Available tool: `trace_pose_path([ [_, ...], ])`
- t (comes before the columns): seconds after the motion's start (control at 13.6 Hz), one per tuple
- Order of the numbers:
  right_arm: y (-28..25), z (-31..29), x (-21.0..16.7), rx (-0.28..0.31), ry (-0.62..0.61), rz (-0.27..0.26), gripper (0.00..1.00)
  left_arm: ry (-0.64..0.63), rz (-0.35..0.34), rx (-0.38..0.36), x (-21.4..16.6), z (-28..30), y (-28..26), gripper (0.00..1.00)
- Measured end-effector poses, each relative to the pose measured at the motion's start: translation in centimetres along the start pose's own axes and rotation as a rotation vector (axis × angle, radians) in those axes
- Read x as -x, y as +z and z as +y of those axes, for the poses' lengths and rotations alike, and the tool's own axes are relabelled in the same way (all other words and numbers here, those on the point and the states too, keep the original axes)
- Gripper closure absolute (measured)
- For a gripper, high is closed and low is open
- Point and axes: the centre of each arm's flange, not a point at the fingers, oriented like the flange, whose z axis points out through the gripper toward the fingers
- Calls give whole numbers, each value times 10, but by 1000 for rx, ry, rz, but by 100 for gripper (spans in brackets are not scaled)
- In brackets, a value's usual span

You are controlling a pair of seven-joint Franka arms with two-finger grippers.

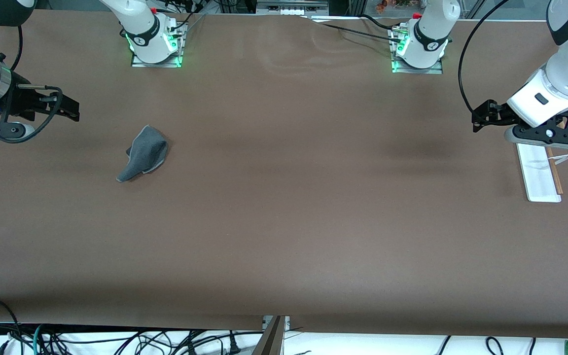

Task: Pass towel and hang on rack
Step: 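Lower the right gripper over the grey towel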

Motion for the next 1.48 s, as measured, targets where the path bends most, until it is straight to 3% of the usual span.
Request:
trace_pose_path([
  [1.03, 10, 0, -7, -3, -4, -17, 0, -3, -6, 1, 0, -2, 2, 0],
  [1.48, 80, -4, -34, 3, -12, -64, 0, -3, -8, 1, -1, -2, 3, 0],
])
